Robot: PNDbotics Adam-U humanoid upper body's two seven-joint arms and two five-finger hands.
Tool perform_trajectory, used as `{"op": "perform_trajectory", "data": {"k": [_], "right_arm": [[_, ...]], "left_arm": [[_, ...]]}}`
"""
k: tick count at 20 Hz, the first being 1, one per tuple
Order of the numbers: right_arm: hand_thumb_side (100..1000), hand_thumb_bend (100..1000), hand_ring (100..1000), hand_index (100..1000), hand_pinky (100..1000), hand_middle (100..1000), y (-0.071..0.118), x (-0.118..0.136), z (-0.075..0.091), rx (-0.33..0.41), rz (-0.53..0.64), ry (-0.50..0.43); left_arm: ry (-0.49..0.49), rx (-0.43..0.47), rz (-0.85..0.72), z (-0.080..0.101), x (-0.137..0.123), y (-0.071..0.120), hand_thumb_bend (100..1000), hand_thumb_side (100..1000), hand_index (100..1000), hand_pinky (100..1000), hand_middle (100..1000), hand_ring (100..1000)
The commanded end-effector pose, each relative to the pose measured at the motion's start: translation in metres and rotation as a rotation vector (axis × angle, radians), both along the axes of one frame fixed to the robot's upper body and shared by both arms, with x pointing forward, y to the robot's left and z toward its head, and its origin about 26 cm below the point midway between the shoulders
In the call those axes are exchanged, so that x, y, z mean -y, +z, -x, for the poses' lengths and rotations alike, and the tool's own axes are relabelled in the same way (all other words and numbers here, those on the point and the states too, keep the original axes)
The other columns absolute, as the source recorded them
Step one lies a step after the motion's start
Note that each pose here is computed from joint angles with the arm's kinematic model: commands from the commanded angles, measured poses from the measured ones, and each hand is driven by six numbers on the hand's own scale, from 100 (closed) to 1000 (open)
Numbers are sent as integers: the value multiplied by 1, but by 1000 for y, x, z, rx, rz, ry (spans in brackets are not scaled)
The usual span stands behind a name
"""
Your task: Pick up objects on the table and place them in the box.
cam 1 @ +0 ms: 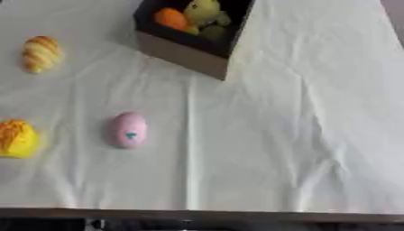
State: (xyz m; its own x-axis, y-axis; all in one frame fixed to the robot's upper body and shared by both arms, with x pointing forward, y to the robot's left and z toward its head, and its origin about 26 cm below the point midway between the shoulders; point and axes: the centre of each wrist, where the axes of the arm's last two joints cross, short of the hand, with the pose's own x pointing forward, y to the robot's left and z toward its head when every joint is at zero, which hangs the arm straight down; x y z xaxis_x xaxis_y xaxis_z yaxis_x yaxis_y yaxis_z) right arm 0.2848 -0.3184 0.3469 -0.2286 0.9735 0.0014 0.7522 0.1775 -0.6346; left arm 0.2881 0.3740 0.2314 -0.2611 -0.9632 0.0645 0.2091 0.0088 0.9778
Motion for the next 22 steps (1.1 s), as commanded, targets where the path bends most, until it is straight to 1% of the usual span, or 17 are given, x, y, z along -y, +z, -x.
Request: {"op": "perform_trajectory", "data": {"k": [1, 3, 6, 8, 11, 14, 16, 17, 18, 21, 22], "right_arm": [[502, 100, 771, 832, 829, 736, 10, 1, 6, 34, 11, -7], [506, 100, 768, 829, 828, 734, 8, 0, 6, 30, 5, -4], [510, 100, 764, 824, 827, 730, 7, -1, 5, 25, -4, 2], [500, 100, 761, 821, 826, 727, 6, -1, 5, 20, -7, 5], [517, 100, 756, 816, 825, 722, 5, -2, 4, 18, -12, 9], [523, 100, 753, 811, 822, 718, 4, -3, 3, 12, -21, 18], [525, 100, 750, 807, 821, 716, 3, -4, 3, 7, -24, 23], [521, 100, 748, 806, 820, 714, 3, -4, 3, 6, -25, 25], [527, 100, 748, 805, 820, 714, 3, -5, 3, 5, -27, 28], [532, 100, 746, 803, 819, 712, 3, -6, 2, 1, -32, 35], [533, 100, 745, 803, 819, 711, 3, -6, 2, -1, -34, 37]], "left_arm": [[45, -44, -46, -2, -11, 5, 542, 199, 945, 956, 837, 913], [67, -80, -36, -5, -14, -2, 538, 212, 955, 946, 823, 909], [69, -127, -9, -10, -17, -11, 522, 232, 947, 937, 802, 905], [63, -146, 8, -13, -17, -15, 516, 243, 943, 931, 800, 902], [73, -167, 7, -18, -18, -18, 520, 245, 944, 921, 801, 894], [91, -146, 7, -26, -16, -20, 519, 265, 939, 906, 795, 886], [85, -126, 16, -30, -12, -23, 520, 284, 939, 901, 794, 885], [80, -119, 18, -33, -10, -23, 527, 336, 936, 896, 792, 885], [63, -115, 30, -35, -6, -24, 497, 310, 934, 890, 788, 884], [14, -118, 56, -41, 4, -25, 494, 326, 926, 887, 785, 881], [0, -124, 55, -43, 6, -25, 504, 348, 921, 883, 783, 877]]}}
